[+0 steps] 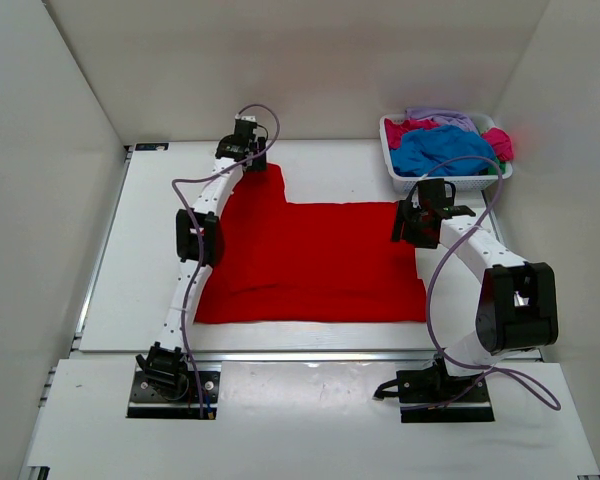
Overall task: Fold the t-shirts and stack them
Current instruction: Grap the side of the flattened tshirt furthest away from the robot with both arms
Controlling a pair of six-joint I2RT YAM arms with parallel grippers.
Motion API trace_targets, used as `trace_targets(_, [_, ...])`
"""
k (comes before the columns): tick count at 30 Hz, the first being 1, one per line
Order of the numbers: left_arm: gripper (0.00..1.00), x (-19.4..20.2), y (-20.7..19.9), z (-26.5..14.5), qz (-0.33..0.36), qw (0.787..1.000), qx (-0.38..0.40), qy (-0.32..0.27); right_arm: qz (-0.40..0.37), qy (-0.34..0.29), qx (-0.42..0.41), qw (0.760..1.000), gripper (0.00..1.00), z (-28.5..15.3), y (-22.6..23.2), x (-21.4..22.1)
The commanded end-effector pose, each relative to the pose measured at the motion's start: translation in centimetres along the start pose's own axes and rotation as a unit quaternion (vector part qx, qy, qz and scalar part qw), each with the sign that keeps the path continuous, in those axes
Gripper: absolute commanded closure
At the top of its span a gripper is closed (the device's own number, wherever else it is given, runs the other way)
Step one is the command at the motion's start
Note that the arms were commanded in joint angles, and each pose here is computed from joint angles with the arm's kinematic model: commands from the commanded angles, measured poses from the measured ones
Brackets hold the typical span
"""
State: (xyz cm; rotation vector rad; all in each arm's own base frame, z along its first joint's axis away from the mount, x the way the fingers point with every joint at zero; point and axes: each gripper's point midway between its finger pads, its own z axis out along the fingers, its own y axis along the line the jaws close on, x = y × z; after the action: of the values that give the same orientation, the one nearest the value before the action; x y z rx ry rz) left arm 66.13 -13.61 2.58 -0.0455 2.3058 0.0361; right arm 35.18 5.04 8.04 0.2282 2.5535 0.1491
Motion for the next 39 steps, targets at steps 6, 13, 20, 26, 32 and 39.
trace_targets(6, [0.53,-3.2,-0.9,-3.3,0.012,1.0,0.009,-0.025,-0.005,-0.04,-0.017,0.999,0.41,-0.9,0.6,-2.6])
trace_targets(13, [1.0,-3.3,-1.0,-3.7,0.007,1.0,0.023,-0.019,0.0,-0.038,-0.02,0.999,0.41,-0.9,0.3,-2.3])
trace_targets(20, [1.0,-7.6,-2.1,-8.3,0.019,0.997,0.054,-0.055,-0.014,-0.057,0.008,0.998,0.41,0.7,-0.9,-3.8])
trace_targets(26, [1.0,-8.1,-1.2,-12.1,0.026,0.997,0.065,-0.031,0.02,-0.114,0.027,0.993,0.4,2.4,-0.7,-7.7])
trace_targets(32, [1.0,-8.2,-1.3,-14.1,0.027,0.997,0.076,-0.021,0.063,-0.186,0.045,0.98,0.38,4.5,0.5,-11.6])
trace_targets(39, [1.0,-8.9,-1.1,-15.3,0.025,0.996,0.081,-0.025,0.07,-0.174,0.076,0.979,0.21,8.5,-0.4,-12.6])
